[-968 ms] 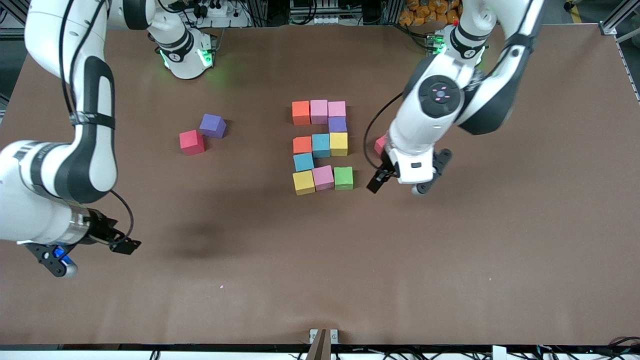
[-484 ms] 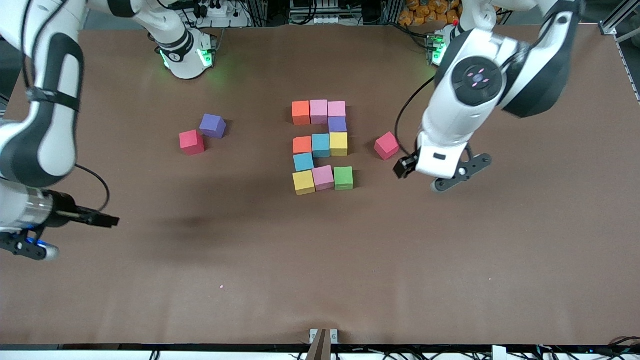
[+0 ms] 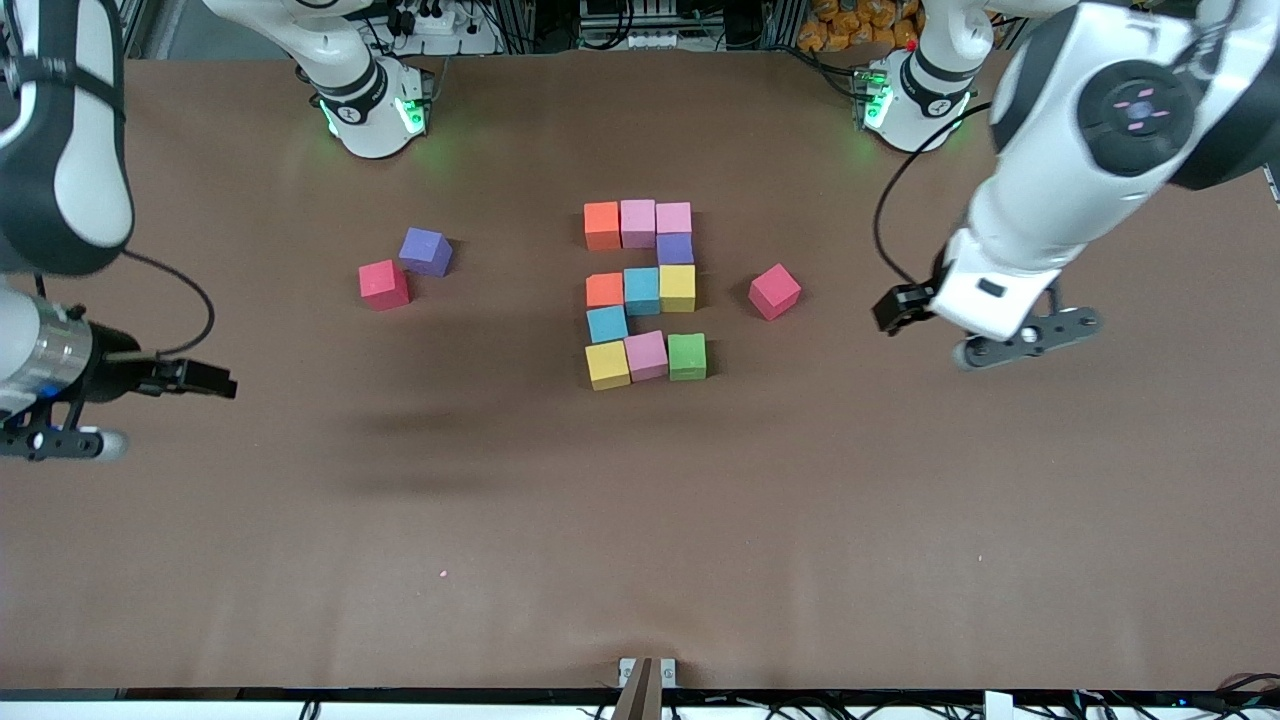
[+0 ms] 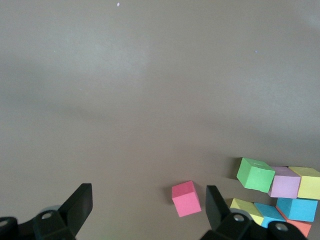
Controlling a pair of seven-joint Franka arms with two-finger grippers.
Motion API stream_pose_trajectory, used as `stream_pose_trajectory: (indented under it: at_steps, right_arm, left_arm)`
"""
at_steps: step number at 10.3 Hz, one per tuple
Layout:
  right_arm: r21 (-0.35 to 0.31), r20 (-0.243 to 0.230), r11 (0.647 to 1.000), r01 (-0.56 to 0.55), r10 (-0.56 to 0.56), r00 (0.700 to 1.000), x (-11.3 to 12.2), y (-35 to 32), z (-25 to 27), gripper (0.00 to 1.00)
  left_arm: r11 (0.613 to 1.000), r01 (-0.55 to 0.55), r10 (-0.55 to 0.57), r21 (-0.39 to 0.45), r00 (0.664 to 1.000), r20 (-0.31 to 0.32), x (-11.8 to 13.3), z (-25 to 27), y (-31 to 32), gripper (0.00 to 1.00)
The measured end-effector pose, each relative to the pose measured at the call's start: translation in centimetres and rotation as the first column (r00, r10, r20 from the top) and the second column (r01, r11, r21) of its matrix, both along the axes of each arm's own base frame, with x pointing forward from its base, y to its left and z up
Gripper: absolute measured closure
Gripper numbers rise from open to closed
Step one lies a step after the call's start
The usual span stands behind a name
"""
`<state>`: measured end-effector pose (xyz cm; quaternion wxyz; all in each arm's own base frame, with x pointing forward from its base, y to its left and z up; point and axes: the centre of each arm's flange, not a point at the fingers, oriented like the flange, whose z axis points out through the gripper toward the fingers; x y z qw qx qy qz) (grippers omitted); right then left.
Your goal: Form number 2 with 11 blocks
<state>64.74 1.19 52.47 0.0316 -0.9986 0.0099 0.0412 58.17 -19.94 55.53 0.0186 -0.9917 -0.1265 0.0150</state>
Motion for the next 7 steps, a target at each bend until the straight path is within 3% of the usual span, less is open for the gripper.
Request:
stream_pose_trajectory:
  at_steps: [4, 7]
  right_arm:
    - [-0.050, 0.086, 0.996, -0.079, 0.083, 0.993, -5.0, 2.6, 4.2, 0.00]
    - [-0.074, 0.138, 0.994, -0.080, 0.089, 0.986, -6.7, 3.0, 6.6, 0.00]
  left_arm:
    - [0.993, 0.115, -0.115, -0.007, 0.993, 0.013, -0.6, 3.4, 5.8, 0.00]
    - [0.983, 0.180, -0.180, -0.023, 0.984, 0.015, -2.0, 4.7, 9.2, 0.00]
